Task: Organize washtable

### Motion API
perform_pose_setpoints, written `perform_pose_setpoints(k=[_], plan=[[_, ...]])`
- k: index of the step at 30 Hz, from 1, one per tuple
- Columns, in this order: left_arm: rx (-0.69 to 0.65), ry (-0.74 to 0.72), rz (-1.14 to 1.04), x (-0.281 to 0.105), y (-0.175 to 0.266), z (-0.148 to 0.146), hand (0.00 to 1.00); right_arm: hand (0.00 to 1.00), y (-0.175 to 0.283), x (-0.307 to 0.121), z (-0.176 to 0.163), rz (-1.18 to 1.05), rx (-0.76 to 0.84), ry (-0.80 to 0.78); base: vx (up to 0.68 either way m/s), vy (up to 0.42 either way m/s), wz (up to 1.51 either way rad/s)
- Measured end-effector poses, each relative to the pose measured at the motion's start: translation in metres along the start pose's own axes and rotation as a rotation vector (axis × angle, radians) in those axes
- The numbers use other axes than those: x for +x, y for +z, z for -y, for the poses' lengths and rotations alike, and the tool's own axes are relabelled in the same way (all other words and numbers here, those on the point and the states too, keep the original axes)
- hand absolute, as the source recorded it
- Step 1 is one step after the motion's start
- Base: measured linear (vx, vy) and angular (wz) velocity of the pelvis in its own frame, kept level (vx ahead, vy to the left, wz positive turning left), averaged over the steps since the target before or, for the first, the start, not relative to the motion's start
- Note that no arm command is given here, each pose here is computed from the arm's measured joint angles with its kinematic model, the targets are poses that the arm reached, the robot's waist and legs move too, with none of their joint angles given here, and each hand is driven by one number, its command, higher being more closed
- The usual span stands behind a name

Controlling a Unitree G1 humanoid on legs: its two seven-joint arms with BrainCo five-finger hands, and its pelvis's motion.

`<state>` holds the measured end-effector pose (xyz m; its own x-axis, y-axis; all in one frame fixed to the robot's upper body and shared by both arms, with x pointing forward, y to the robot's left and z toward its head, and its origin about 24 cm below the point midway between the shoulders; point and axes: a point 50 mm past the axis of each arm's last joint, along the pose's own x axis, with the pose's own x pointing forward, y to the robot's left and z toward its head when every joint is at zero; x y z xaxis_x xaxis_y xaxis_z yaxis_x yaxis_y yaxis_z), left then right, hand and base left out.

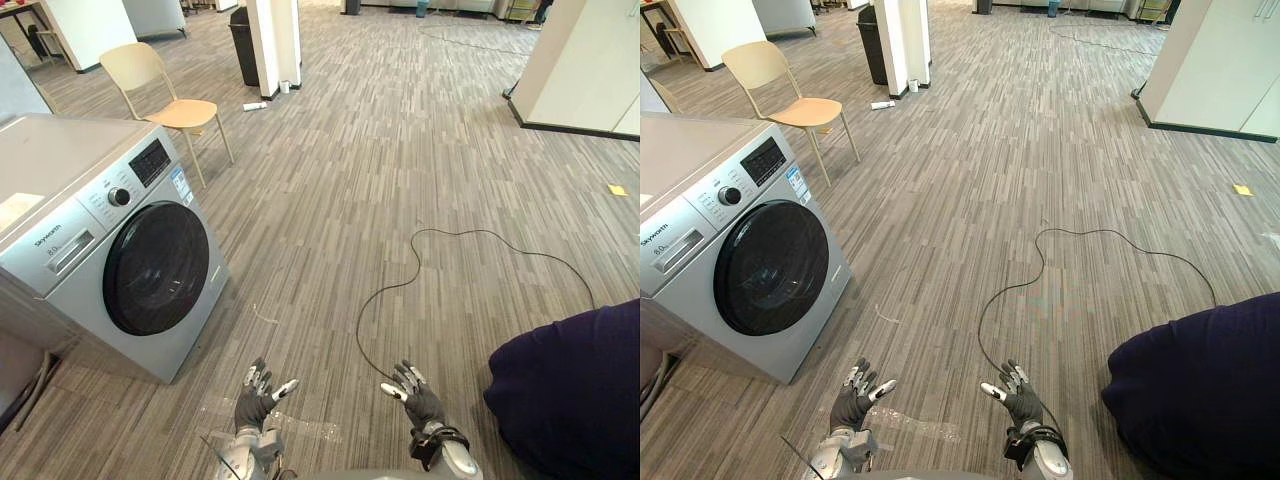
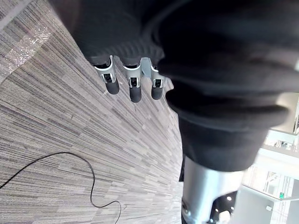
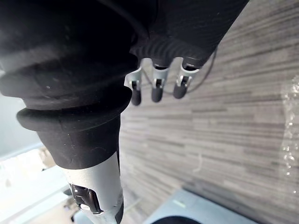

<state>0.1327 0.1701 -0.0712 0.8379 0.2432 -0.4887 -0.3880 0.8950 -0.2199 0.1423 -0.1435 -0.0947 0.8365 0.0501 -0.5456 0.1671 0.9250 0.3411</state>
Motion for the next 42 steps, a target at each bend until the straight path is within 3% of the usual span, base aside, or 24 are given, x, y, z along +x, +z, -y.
perform_pose_setpoints(k=[7,15,21,28,34,42], plan=[[-0.101,0.126,0.094,0.008,0.021,-0.009,0.00,0.00,0.038,0.007,0.003,0.157,0.016,-0.036,0.01,0.019,-0.06],[-0.060,0.007,0.199,0.019,0.051,0.012,0.00,0.00,0.041,0.007,-0.005,0.185,0.025,-0.011,0.15,-0.002,-0.04],[-0.006,-0.082,0.230,0.024,0.057,0.036,0.00,0.00,0.041,0.003,-0.003,0.184,-0.010,-0.006,0.46,-0.111,0.11],[-0.035,-0.155,0.241,0.018,0.055,0.059,0.00,0.00,0.058,0.001,0.000,0.214,-0.093,0.090,0.61,-0.296,-0.01],[-0.056,-0.108,0.289,0.011,0.065,0.041,0.00,0.00,0.075,0.010,-0.018,0.278,-0.055,0.156,0.76,-0.044,-0.70],[-0.113,-0.011,0.478,-0.005,0.103,0.019,0.00,0.00,0.069,0.016,-0.034,0.257,-0.031,0.223,0.67,0.306,-0.49]])
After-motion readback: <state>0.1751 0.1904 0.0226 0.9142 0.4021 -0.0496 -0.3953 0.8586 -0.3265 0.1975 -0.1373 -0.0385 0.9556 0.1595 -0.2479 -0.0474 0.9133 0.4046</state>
